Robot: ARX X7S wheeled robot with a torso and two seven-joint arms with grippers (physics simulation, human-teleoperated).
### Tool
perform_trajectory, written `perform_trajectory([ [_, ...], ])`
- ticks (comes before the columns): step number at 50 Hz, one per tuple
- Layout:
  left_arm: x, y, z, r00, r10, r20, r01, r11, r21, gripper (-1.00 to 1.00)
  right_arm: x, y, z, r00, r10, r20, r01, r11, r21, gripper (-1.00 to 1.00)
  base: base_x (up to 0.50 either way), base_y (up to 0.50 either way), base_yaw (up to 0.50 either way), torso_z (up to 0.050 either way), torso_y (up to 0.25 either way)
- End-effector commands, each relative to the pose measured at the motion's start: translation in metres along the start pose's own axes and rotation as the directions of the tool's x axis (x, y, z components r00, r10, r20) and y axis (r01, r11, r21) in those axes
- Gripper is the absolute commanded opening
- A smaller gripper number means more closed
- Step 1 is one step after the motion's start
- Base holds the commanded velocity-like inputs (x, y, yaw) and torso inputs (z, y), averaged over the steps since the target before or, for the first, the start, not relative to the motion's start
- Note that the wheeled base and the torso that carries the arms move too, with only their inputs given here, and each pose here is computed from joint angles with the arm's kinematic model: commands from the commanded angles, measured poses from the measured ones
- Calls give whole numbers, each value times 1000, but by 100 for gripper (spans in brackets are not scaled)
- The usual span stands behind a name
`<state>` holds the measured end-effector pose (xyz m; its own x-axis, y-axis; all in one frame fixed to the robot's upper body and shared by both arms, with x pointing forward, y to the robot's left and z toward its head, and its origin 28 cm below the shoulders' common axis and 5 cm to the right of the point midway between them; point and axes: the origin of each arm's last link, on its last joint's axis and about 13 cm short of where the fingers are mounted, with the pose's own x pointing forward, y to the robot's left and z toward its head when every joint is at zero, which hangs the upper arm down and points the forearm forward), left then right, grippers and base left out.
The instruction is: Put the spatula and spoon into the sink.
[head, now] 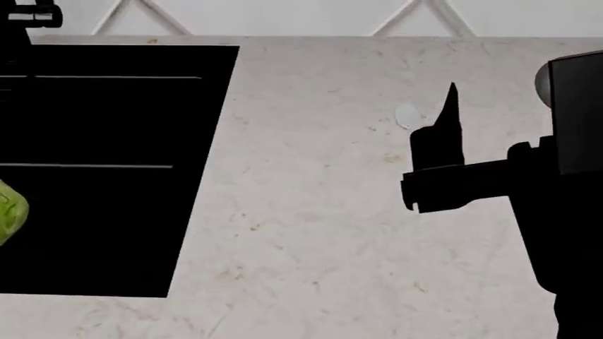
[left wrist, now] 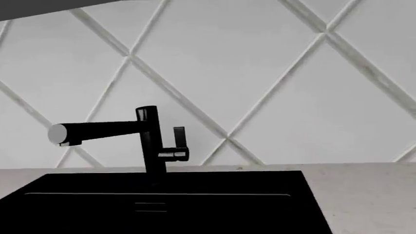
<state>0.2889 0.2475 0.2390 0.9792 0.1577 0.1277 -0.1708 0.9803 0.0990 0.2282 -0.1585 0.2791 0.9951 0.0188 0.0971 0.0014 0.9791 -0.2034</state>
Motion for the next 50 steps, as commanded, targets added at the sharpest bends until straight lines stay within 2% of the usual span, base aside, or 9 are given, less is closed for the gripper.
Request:
perform_trajectory([
  [1,0,2,-2,1000,7,-4,-7,1000,0,100,0,3,0,1000,25,8,-25,1000,-11,100,363,82,0,0,0],
  [9,0,2,-2,1000,8,-5,-8,1000,3,100,1,3,-3,1000,24,-2,-24,1000,-7,100,273,258,0,0,2],
  [20,0,0,-3,1000,1,-10,-1,1000,6,100,0,2,1,999,33,8,-33,999,26,100,0,0,0,0,0],
  [41,-3,2,-3,1000,4,-12,-4,1000,2,100,-4,3,3,998,55,24,-56,998,31,100,231,-69,0,0,0],
  [48,-4,3,-4,1000,5,-14,-5,1000,4,100,-2,-1,7,996,85,5,-86,994,62,100,113,-19,0,0,0],
  [50,-4,3,-4,1000,4,-16,-4,1000,3,100,3,-6,12,992,123,-20,-119,984,131,100,0,0,0,0,0],
])
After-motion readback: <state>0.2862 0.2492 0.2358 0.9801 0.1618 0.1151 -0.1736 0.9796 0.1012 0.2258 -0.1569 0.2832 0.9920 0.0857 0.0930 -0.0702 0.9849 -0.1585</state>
